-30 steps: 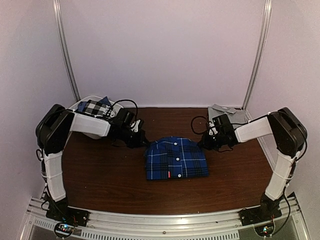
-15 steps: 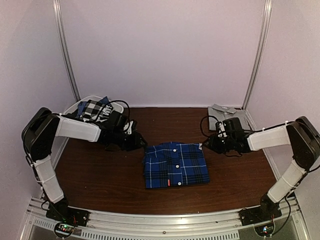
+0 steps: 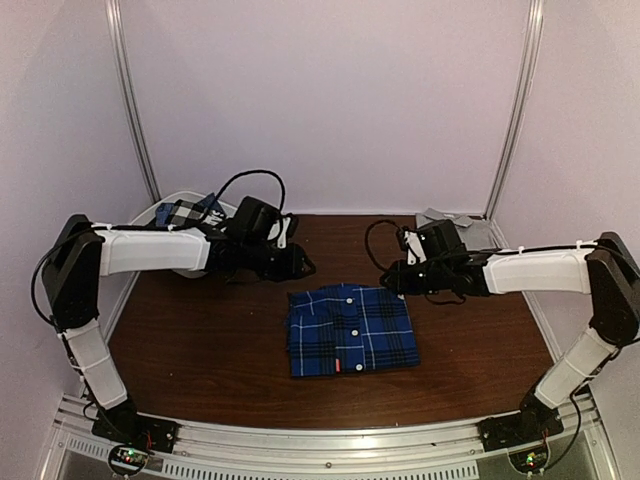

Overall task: Fold and stack the long sleeve shirts
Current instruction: Fold the 2/3-rectangle-folded shirt at the center of the board, then smooth out the square-folded shirt at the center of the board.

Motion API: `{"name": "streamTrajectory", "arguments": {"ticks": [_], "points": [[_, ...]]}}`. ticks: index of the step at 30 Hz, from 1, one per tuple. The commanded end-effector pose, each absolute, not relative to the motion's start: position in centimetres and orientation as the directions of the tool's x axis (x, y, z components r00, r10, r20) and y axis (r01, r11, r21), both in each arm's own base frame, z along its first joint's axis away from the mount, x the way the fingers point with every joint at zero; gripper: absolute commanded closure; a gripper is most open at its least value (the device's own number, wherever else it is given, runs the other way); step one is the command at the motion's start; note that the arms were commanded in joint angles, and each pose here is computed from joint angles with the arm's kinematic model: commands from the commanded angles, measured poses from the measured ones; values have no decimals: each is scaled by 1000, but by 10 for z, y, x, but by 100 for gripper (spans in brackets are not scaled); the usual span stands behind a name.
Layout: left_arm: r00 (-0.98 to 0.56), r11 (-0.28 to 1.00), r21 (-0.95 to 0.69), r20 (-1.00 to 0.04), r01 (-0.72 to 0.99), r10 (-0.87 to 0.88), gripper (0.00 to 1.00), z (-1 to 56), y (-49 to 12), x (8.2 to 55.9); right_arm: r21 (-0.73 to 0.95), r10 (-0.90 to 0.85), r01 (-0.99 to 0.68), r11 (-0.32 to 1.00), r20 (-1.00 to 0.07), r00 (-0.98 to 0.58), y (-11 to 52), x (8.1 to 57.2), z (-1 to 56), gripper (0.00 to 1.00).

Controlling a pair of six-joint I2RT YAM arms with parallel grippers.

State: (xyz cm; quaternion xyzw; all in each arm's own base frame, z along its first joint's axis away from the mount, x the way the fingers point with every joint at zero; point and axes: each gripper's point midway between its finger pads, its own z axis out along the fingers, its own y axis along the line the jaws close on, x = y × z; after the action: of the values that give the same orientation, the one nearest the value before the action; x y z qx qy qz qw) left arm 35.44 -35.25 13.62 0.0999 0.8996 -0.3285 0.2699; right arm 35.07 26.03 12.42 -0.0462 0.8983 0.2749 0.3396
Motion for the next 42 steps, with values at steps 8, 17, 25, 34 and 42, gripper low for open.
{"name": "streamTrajectory", "arguments": {"ticks": [8,17,25,34,42], "points": [[-860,699,-568,-493,434,133,74,99,-431,330,391,-3,-275,878,-571,-821,277,355,72,80],[-883,785,-497,-450,371,132,77,53,-426,348,424,87,-185,887,-545,-834,264,372,55,79],[-901,820,-485,-425,304,82,78,32,-405,376,517,201,-97,851,-489,-849,254,386,39,77],[-916,846,-462,-396,266,72,79,17,-380,388,585,294,-10,811,-423,-857,237,395,25,72],[-910,860,-446,-412,249,50,78,25,-359,396,592,316,9,806,-417,-852,221,394,29,67]]}}
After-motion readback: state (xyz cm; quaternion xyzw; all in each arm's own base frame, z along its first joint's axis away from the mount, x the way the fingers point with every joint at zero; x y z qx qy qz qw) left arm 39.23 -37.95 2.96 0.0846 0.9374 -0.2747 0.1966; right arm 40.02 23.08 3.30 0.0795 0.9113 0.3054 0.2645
